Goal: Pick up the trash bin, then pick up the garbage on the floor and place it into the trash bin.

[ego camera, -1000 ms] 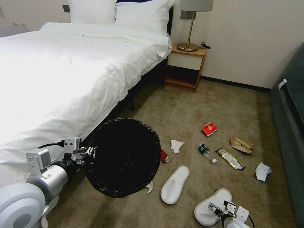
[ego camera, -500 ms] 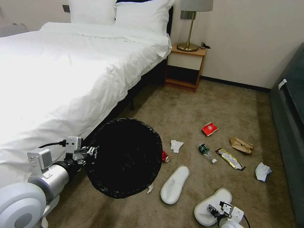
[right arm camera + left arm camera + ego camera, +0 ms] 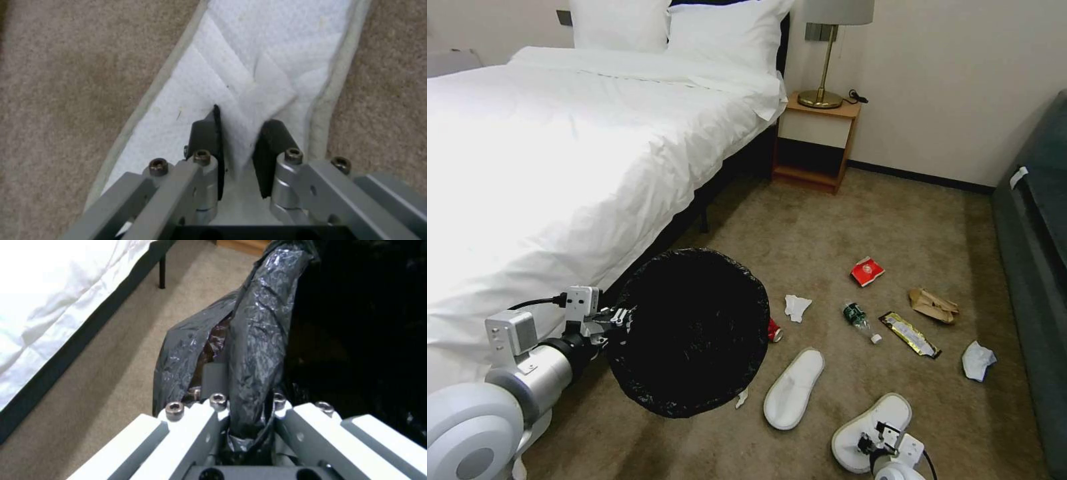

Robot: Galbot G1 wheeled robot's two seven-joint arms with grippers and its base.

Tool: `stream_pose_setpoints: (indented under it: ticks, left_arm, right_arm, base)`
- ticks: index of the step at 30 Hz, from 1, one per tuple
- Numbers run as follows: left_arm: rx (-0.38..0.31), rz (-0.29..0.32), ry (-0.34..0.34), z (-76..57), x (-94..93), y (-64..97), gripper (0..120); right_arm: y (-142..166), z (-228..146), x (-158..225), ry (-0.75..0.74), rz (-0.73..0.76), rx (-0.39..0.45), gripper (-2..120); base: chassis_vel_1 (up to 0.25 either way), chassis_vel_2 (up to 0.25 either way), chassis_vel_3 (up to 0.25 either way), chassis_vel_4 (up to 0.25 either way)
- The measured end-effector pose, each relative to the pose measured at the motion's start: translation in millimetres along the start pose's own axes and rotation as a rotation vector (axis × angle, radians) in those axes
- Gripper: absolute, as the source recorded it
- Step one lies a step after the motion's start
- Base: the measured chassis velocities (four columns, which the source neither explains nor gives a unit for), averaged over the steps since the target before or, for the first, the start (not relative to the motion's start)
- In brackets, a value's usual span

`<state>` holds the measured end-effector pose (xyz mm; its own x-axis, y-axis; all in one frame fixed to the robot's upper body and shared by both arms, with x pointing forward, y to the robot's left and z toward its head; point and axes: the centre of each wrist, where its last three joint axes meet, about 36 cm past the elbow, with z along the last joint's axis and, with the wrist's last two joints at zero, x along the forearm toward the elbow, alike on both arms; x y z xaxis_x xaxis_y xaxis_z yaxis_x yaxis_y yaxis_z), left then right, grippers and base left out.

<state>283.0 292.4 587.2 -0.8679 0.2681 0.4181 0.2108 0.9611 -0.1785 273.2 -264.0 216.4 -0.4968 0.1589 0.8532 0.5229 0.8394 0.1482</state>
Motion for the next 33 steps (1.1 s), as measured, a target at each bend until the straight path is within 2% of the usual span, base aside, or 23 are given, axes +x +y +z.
stream_pose_setpoints:
  ticks: [6,18,24,26,29,32,33]
  left_arm:
    - [0.004,0.007,0.001,0.9,-1.1,-1.5,1]
    - [0.011,0.012,-0.004,0.7,-1.2,-1.7,1]
    - [0.019,0.020,-0.014,0.5,-2.2,-2.9,1]
    - [0.009,0.022,-0.017,-1.5,-1.5,-1.6,1]
    - [0.007,0.022,-0.015,-2.2,-1.8,-0.5,1]
    - [0.012,0.018,-0.010,-2.2,-4.9,3.4,1]
    - [0.012,0.018,-0.010,-2.2,-4.9,3.4,1]
  right_arm:
    - [-1,1,0,-0.003,0.002,0.003,0]
    - [-1,-4,3,-0.030,-0.006,0.013,0]
    - [-9,-13,10,-0.136,-0.029,0.093,0]
    - [-13,-34,34,-0.219,-0.061,0.114,0]
    - [-14,-45,48,-0.257,-0.085,0.122,0]
    - [-20,-76,94,-0.361,-0.150,0.145,0]
    - [-20,-76,94,-0.361,-0.150,0.145,0]
  base:
    - [0.000,0.000,0.000,0.000]
    - [0.000,0.000,0.000,0.000]
    - [0.000,0.000,0.000,0.000]
    - [0.000,0.000,0.000,0.000]
    - [0.000,0.000,0.000,0.000]
    - [0.000,0.000,0.000,0.000]
    - [0.000,0.000,0.000,0.000]
